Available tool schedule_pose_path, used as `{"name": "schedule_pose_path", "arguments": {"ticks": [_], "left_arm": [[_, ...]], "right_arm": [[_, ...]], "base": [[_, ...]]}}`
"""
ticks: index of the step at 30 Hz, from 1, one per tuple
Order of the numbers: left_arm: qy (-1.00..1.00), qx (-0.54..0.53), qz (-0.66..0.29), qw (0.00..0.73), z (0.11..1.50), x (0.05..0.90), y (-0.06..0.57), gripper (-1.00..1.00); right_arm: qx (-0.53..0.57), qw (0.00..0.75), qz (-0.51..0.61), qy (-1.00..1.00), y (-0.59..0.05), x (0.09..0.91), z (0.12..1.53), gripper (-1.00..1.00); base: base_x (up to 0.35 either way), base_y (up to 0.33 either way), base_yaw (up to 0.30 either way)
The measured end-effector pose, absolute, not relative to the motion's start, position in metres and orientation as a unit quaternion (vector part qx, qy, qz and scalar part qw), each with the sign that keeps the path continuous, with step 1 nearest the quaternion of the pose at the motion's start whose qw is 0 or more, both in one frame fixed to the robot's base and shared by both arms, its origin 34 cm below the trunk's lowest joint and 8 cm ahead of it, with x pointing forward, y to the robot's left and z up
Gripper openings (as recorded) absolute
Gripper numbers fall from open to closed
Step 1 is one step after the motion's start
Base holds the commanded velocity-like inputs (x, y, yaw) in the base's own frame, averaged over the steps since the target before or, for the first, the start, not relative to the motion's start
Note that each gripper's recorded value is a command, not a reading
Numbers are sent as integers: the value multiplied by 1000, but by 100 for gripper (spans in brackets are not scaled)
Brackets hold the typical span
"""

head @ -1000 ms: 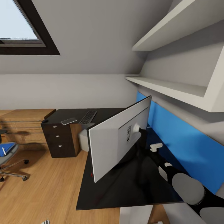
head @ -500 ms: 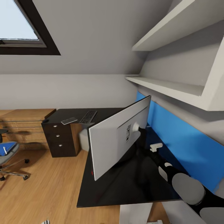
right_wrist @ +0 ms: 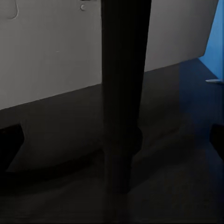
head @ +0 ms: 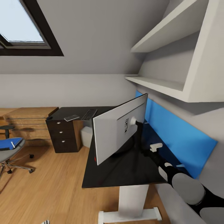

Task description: In the bedroom, organize the workspace by keeping the computer under the desk, ensuring the monitor is on the desk, placing the keyboard on the desk next to the monitor, placing the mouse on the desk next to the keyboard, moving the folder from the swivel chair onto the desk next to the mouse, stacking the notebook on top of the folder with the pen on top of the notebook, and positioning the swivel chair next to the desk.

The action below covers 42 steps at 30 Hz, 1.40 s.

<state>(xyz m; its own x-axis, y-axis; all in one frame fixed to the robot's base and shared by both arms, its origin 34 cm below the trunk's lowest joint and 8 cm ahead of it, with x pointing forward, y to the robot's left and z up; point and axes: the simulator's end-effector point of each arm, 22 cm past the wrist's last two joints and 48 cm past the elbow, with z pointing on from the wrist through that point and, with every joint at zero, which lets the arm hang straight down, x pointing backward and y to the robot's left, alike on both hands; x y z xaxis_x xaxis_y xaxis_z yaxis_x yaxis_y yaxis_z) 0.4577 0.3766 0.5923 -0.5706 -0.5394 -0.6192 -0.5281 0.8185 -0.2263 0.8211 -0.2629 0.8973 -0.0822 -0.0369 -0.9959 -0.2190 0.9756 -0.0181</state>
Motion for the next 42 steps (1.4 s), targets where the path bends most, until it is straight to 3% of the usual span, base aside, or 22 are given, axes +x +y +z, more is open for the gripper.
{"name": "schedule_pose_path", "arguments": {"ticks": [12,30,42], "left_arm": [[886,-302,-8,352,592,458,377,100],[893,-301,-2,335,581,444,376,100],[898,-301,2,320,572,431,376,100]], "right_arm": [[-78,671,63,735,-263,822,896,100],[2,654,12,756,-273,817,871,100],[18,571,18,820,-250,724,745,100]], "base": [[-326,73,0],[-286,216,0],[-245,207,0]]}}
